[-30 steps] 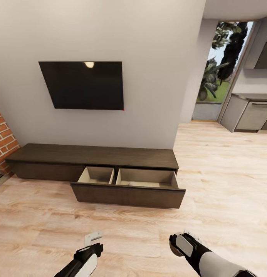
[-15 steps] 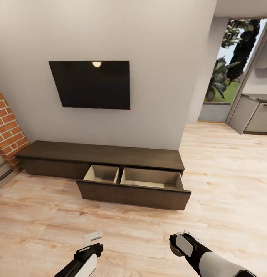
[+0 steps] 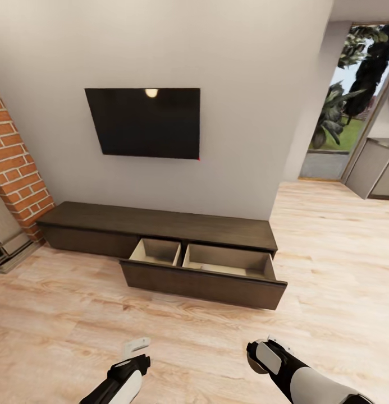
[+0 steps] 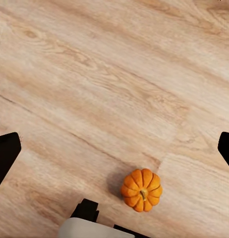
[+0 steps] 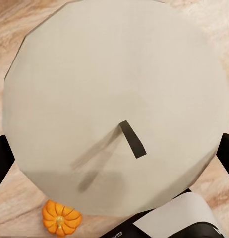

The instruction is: Place each of the two pumpkins and all three candles from the living room inside a cabinet in the living room (use any cabinet), then make sure every cabinet is closed, and position the cauldron so it is next to a table in the living room.

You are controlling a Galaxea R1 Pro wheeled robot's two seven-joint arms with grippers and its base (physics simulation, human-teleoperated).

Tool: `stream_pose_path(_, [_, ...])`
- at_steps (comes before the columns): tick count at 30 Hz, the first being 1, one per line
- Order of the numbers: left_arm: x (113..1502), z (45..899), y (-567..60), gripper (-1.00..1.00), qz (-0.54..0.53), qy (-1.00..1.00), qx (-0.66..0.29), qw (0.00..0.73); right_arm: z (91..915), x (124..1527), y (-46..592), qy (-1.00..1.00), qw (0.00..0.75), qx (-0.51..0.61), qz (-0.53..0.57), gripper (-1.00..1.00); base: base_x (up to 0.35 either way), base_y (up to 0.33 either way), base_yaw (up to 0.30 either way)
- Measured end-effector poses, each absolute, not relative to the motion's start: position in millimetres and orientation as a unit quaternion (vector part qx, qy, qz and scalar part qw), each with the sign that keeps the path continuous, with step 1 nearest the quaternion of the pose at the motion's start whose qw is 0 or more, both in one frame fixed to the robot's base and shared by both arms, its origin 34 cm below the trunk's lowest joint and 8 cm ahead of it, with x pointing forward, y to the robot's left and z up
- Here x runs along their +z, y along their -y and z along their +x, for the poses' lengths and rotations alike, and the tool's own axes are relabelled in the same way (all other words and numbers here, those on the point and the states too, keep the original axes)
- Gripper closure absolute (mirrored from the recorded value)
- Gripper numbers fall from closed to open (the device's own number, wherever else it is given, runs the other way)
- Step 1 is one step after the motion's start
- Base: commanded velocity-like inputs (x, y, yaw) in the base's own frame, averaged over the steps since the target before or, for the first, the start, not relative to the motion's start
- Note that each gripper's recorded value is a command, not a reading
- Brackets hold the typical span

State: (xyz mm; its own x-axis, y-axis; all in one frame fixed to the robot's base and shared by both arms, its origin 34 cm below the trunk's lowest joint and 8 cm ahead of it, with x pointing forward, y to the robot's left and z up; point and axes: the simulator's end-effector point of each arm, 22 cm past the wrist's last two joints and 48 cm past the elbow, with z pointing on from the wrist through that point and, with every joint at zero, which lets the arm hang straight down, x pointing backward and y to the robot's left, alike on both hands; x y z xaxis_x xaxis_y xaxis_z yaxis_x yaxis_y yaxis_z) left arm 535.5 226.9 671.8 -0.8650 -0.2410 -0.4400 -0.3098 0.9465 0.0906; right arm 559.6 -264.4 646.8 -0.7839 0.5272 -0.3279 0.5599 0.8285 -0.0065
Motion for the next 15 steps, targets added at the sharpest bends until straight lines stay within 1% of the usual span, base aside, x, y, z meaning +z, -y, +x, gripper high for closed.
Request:
stream_pose_path(2, [671.8,535.5,-226.9,-1.00,-0.143,-0.962,0.079,0.217,559.5,646.7,264.3,-0.943,0.158,-0.052,0.288,1.00,0.000,-0.026,0.239])
stream_pose_path(4, [671.6,535.5,-226.8,-1.00,-0.143,-0.962,0.079,0.217,559.4,646.6,264.3,-0.943,0.158,-0.052,0.288,1.00,0.000,-0.094,0.137])
stream_pose_path(7, [671.6,535.5,-226.7,-1.00,-0.143,-0.962,0.079,0.217,559.4,646.5,264.4,-0.943,0.158,-0.052,0.288,1.00,0.000,-0.107,0.043])
stream_pose_path(11, [671.7,535.6,-226.6,-1.00,-0.143,-0.962,0.079,0.217,559.3,646.4,264.4,-0.943,0.158,-0.052,0.288,1.00,0.000,-0.026,0.032])
stream_pose_path(15, [670.6,534.8,-226.8,-1.00,-0.143,-0.963,0.079,0.216,558.5,645.4,265.1,-0.943,0.156,-0.053,0.288,1.00,0.000,-0.005,0.158])
